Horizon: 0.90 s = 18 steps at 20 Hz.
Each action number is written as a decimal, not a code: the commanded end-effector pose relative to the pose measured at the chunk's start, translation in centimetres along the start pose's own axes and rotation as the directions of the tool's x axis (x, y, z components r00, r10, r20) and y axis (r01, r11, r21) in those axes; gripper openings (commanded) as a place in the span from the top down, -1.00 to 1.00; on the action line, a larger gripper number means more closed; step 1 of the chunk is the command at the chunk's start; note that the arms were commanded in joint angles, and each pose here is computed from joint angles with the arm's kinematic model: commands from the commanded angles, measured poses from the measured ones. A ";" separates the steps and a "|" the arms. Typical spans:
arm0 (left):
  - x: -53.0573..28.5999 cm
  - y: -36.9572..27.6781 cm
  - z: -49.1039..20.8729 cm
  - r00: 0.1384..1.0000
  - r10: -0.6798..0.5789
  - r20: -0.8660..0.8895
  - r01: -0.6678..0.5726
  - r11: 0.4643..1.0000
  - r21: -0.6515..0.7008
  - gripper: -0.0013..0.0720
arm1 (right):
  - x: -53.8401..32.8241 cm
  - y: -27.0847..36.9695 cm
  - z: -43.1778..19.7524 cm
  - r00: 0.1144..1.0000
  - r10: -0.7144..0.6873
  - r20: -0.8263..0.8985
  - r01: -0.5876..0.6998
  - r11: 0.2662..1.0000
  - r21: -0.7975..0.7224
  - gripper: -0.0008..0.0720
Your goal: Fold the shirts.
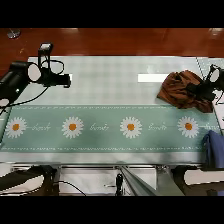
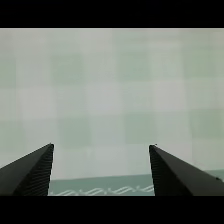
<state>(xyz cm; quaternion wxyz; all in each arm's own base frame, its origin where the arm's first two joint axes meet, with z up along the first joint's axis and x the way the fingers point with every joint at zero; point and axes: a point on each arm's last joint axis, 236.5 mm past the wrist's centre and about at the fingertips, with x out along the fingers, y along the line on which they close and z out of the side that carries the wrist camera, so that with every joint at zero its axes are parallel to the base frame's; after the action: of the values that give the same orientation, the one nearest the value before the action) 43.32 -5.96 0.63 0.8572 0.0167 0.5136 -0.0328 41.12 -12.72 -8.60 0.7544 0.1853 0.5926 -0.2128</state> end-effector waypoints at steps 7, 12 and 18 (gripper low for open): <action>-7.4 5.1 -4.9 0.995 -0.067 -0.070 0.051 0.976 -0.211 -0.96 | -27.0 11.1 9.1 0.720 0.540 0.436 -0.444 0.841 -0.310 0.92; -13.5 -3.1 -6.6 0.933 -0.295 0.208 0.332 0.927 -0.175 -0.96 | -48.2 11.5 3.2 0.391 0.682 0.618 -0.384 0.731 -0.564 0.92; -15.2 -8.0 -10.1 0.891 -0.409 0.197 0.428 0.902 -0.061 -0.96 | -57.6 14.1 -9.1 0.220 0.841 0.494 -0.300 0.540 -0.786 0.92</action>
<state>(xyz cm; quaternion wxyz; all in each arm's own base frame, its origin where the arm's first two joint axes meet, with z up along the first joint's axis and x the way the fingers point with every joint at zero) 28.28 -10.56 8.87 0.8748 -0.1374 0.4380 -0.1549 34.60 6.00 43.12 0.9808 0.0824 0.0843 0.1554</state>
